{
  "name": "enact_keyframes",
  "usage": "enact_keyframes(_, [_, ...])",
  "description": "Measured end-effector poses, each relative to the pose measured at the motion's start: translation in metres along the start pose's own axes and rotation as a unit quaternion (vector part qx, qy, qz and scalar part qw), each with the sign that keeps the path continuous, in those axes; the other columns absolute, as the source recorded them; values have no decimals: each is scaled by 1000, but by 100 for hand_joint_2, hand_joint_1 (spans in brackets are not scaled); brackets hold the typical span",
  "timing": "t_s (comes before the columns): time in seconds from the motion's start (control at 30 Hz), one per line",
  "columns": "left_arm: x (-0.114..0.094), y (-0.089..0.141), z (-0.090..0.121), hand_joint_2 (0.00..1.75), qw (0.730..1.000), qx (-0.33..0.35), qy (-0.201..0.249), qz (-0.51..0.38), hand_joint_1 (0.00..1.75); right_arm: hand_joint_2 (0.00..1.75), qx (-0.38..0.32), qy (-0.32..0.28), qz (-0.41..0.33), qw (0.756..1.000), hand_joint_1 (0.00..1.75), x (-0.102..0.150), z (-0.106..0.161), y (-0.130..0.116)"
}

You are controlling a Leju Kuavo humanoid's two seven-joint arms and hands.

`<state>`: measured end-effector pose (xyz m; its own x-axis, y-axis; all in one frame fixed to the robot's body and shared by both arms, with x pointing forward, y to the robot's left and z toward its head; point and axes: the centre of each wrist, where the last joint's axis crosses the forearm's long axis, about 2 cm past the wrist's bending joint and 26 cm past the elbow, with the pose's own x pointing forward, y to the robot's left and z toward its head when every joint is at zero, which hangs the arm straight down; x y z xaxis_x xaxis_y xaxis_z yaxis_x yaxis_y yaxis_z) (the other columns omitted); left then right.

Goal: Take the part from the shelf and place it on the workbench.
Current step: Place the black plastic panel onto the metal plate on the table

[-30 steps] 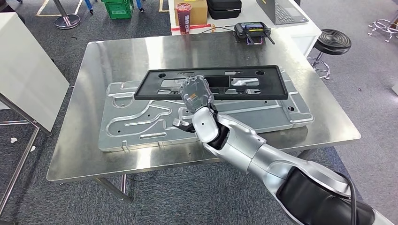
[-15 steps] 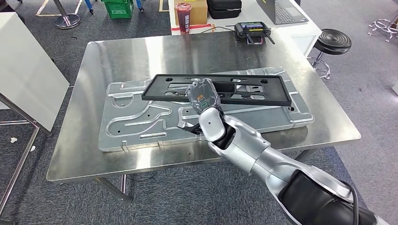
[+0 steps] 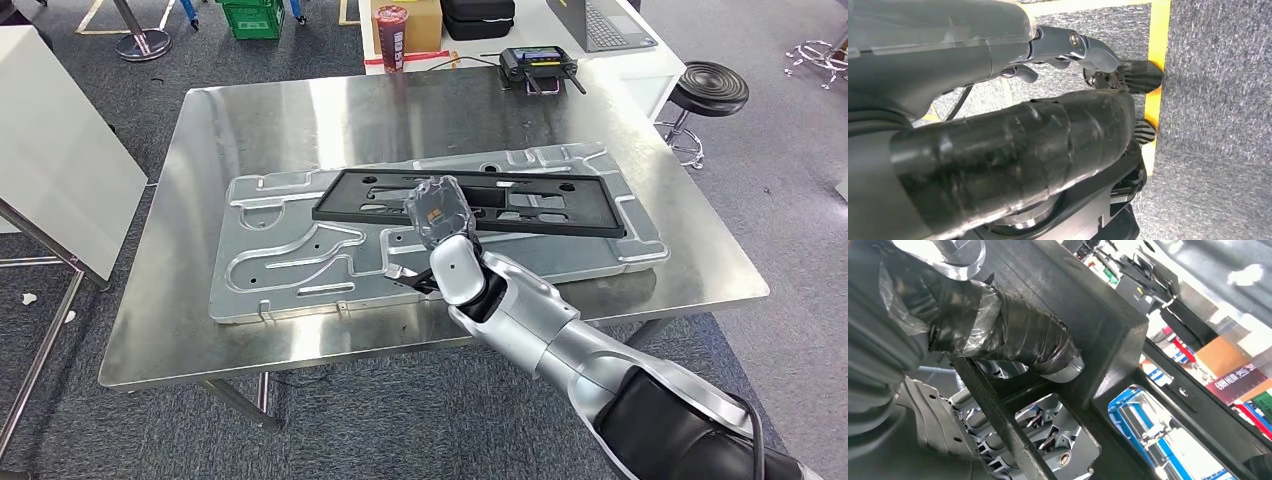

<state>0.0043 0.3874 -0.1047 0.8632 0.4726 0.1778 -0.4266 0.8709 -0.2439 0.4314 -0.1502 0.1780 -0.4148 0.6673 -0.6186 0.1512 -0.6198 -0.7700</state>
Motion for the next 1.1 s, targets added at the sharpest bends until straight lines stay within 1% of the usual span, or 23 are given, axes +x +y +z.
enact_keyframes(0.13, [0,0,0,175,1000,0,2,-1,0,0,3,0,-1,1000,0,-1,0,2])
enact_keyframes(0.23, [1,1,0,175,1000,1,7,-4,0,0,5,-2,-4,1000,0,-1,0,3])
enact_keyframes(0.37, [1,3,1,0,1000,8,9,-4,0,0,8,-4,-6,1000,0,-1,1,5])
enact_keyframes(1.1, [2,4,1,0,1000,9,12,-3,0,0,13,-8,-8,1000,0,1,2,8])
